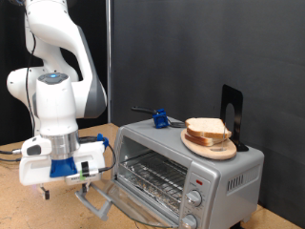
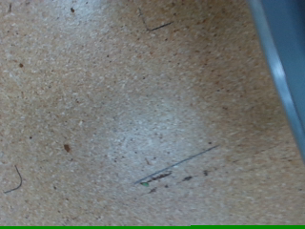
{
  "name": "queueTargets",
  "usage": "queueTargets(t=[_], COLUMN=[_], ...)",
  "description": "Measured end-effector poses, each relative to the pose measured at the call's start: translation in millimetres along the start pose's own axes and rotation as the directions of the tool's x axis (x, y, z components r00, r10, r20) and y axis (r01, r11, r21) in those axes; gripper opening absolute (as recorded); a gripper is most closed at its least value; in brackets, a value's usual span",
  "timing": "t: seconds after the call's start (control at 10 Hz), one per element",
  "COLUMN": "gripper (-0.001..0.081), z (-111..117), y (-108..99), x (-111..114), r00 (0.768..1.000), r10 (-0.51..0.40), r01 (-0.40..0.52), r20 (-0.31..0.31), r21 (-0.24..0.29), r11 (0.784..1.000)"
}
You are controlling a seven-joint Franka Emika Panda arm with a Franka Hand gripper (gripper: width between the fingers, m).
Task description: Make a piece of toast with the oven
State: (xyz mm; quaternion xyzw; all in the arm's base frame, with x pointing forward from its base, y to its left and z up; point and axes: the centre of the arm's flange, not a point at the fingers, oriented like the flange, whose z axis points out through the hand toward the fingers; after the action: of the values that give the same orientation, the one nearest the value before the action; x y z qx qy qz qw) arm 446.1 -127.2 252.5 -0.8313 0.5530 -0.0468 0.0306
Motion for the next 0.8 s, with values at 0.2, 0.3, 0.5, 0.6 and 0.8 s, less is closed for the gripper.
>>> queueTargets(t=[0.2, 0.3, 0.5, 0.6, 0.8], gripper=[0.0808, 0.0808, 0.0807, 0.0807, 0.0807], z=[18, 28, 48, 57, 72], y=[-1, -2, -7, -10, -16], x=[7, 10, 16, 18, 20], r00=[1.000, 1.000, 0.999, 0.998, 0.998], r10=[0.017, 0.023, 0.039, 0.041, 0.039], r01=[-0.017, -0.024, -0.041, -0.043, -0.042], r20=[-0.014, -0.020, -0.033, -0.038, -0.044], r21=[-0.020, -0.031, -0.049, -0.056, -0.065], r11=[1.000, 0.999, 0.998, 0.998, 0.997])
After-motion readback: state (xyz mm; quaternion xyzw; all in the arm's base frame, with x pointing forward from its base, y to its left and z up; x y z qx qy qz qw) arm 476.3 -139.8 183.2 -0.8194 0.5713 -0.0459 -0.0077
